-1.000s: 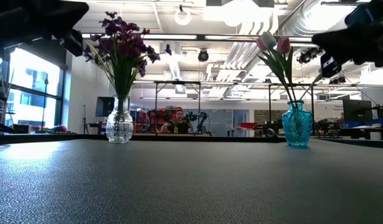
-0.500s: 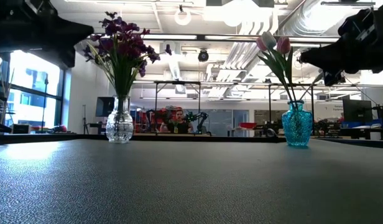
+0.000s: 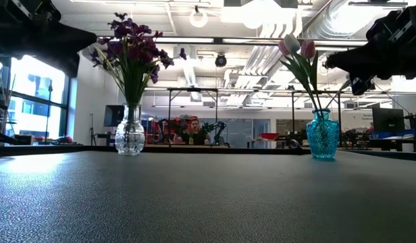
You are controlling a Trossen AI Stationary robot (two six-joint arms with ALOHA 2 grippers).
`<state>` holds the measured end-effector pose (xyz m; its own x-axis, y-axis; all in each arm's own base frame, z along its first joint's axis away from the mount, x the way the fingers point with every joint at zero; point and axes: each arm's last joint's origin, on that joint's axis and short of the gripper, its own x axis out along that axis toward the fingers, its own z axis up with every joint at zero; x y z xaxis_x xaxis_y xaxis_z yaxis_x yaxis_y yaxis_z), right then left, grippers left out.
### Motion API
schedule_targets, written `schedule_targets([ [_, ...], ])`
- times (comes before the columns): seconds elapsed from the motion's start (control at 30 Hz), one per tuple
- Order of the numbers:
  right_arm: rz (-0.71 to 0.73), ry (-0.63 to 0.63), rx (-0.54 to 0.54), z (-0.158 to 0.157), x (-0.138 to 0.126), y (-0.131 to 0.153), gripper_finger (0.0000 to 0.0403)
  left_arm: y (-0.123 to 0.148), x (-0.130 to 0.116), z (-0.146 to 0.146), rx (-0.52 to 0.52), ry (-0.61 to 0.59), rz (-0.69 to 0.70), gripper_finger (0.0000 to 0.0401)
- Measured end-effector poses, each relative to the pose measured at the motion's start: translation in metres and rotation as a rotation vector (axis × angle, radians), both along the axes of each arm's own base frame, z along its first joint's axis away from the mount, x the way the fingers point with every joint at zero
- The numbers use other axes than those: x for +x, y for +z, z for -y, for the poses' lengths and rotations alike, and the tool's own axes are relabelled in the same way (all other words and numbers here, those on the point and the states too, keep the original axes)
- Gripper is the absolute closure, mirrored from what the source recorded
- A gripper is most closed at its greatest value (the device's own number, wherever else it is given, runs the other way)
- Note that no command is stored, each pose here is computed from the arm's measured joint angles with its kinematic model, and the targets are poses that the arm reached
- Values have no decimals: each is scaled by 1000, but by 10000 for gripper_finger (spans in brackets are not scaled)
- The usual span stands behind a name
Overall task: Sort flowers into vase by color
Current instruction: Return to Home Position
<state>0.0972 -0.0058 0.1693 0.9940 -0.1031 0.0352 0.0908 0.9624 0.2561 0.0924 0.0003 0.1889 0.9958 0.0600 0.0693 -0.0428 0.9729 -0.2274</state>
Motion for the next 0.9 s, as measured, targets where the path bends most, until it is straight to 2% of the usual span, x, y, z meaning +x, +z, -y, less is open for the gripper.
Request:
schedule_targets([
  [0.23, -4, -52, -43, 1, 0, 0, 403, -19, 5, 6, 74, -38, -39, 401],
  [0.5, -5, -83, -91, 2, 0, 1, 403, -20, 4, 10, 205, -104, -42, 401],
  [0.9, -6, -84, -97, 2, 0, 1, 403, -20, 4, 9, 179, -91, -46, 400],
])
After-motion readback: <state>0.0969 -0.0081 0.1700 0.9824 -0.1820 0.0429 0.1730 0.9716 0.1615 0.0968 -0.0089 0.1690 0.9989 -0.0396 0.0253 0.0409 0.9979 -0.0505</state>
